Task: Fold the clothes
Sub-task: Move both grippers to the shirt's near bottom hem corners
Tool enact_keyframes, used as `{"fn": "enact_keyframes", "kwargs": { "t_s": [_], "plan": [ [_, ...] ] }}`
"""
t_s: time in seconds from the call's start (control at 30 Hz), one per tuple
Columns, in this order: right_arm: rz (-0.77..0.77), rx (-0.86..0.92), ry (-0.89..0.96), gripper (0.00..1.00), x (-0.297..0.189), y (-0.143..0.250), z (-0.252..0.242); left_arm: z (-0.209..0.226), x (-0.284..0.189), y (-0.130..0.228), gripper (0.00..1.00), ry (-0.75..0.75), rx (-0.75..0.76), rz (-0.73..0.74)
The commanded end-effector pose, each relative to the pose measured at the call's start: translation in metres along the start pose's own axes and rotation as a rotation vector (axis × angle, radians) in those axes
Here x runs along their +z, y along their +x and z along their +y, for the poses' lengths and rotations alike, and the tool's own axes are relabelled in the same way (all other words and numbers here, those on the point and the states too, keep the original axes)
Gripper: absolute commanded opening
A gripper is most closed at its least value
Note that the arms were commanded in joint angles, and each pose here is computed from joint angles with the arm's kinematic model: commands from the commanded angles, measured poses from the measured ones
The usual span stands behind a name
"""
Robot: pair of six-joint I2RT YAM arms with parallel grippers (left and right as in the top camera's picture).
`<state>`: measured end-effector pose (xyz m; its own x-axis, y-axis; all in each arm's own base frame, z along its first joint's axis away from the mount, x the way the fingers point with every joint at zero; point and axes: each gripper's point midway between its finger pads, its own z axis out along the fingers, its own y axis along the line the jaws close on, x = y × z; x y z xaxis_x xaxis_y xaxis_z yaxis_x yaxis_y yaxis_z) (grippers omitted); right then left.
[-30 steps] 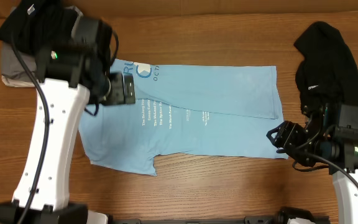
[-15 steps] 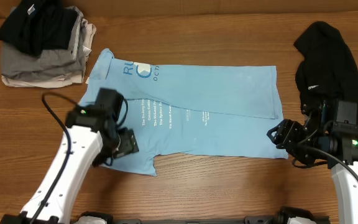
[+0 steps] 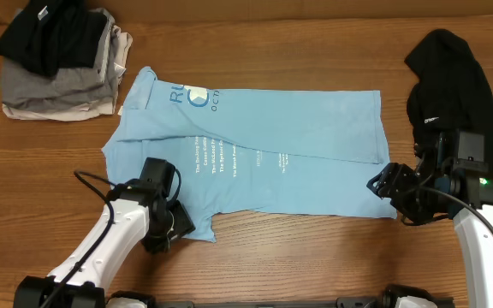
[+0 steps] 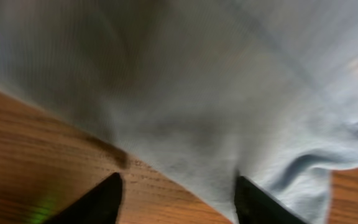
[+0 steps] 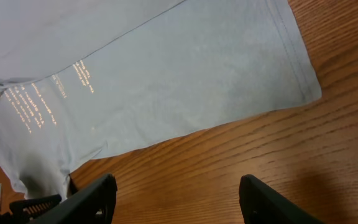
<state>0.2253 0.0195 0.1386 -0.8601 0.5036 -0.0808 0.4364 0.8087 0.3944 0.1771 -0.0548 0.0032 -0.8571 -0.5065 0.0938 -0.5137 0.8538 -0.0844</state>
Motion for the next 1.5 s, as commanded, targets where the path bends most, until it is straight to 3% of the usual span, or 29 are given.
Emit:
{"fn": "enact_keyframes", "kwargs": {
  "t_s": [0.0,0.23,0.37,0.77,0.93,1.47],
  "plan": [
    [0.006,0.002,0.01,0.66,0.003,-0.001,-0.002,0.0,0.005,0.009,0.5,0.015,-0.016,0.032],
    [0.003,0.005,0.009,0.66,0.005,-0.004,-0.001,-0.004,0.006,0.004,0.28,0.028,-0.012,0.01],
    [0.01,0.008,0.012,0.67,0.005,-0.002,-0.002,-0.005,0.006,0.002,0.04,0.035,-0.011,0.002],
    [0.058,0.069,0.064,0.66,0.041,0.017,-0.029,-0.027,-0.03,-0.015,0.04,0.06,0.151,-0.032],
    [0.031,0.113,0.068,0.59,0.065,0.018,-0.042,-0.038,-0.052,-0.024,0.04,0.077,0.206,-0.058],
    [-0.046,0.348,0.268,0.59,0.096,0.016,-0.092,-0.043,-0.057,-0.03,0.04,0.085,0.226,-0.083]
  ]
}}
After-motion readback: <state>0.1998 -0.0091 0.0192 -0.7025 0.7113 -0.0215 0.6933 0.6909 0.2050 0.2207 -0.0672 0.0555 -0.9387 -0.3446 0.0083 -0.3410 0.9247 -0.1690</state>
